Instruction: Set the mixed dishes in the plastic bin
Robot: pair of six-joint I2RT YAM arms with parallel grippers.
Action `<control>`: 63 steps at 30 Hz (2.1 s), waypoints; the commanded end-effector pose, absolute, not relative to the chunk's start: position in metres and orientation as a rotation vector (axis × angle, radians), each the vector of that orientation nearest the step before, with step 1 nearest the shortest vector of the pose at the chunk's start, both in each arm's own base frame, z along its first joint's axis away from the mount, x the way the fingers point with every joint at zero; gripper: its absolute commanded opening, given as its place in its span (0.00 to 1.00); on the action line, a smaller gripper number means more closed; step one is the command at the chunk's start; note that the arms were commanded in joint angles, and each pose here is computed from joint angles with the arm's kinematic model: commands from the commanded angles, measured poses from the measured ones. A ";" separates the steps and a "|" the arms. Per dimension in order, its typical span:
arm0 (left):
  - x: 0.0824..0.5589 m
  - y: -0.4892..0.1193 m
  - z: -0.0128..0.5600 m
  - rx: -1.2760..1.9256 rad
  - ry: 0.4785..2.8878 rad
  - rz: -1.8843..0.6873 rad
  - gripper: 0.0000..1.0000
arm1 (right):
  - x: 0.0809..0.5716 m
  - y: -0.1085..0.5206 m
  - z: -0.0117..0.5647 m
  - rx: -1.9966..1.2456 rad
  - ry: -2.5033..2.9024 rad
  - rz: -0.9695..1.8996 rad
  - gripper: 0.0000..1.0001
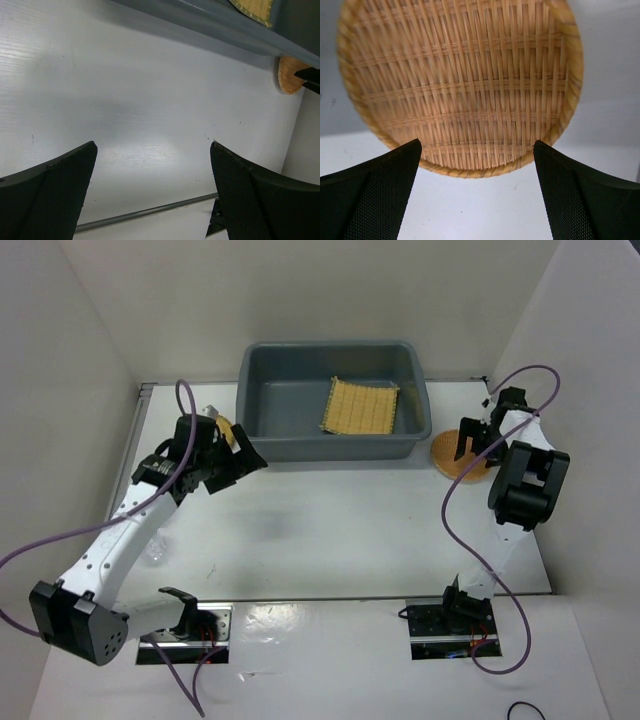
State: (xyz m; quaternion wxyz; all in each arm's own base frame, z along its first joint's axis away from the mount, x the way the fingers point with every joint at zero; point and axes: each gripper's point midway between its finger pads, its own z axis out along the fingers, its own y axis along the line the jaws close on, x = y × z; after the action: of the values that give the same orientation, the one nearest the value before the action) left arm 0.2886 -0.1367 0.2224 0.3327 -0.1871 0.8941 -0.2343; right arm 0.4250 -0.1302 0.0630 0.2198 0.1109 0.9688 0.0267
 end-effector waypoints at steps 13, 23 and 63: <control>0.284 -0.154 0.227 -0.521 2.324 -0.723 1.00 | 0.435 -0.179 0.057 0.446 2.656 -0.097 0.98; 0.259 -0.156 0.216 -0.571 2.345 -0.757 1.00 | 0.427 -0.175 0.076 0.457 2.588 -0.075 0.98; 0.210 -0.140 0.219 -0.688 2.228 -0.877 1.00 | 0.402 -0.096 0.015 0.398 2.383 1.353 0.00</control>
State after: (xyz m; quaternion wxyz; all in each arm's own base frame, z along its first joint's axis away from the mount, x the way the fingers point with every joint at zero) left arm 0.2110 -0.1393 0.2172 0.3188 -0.2533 0.8537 -0.3245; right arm 0.4133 -0.0749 0.0179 0.1783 0.1381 0.8324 0.5061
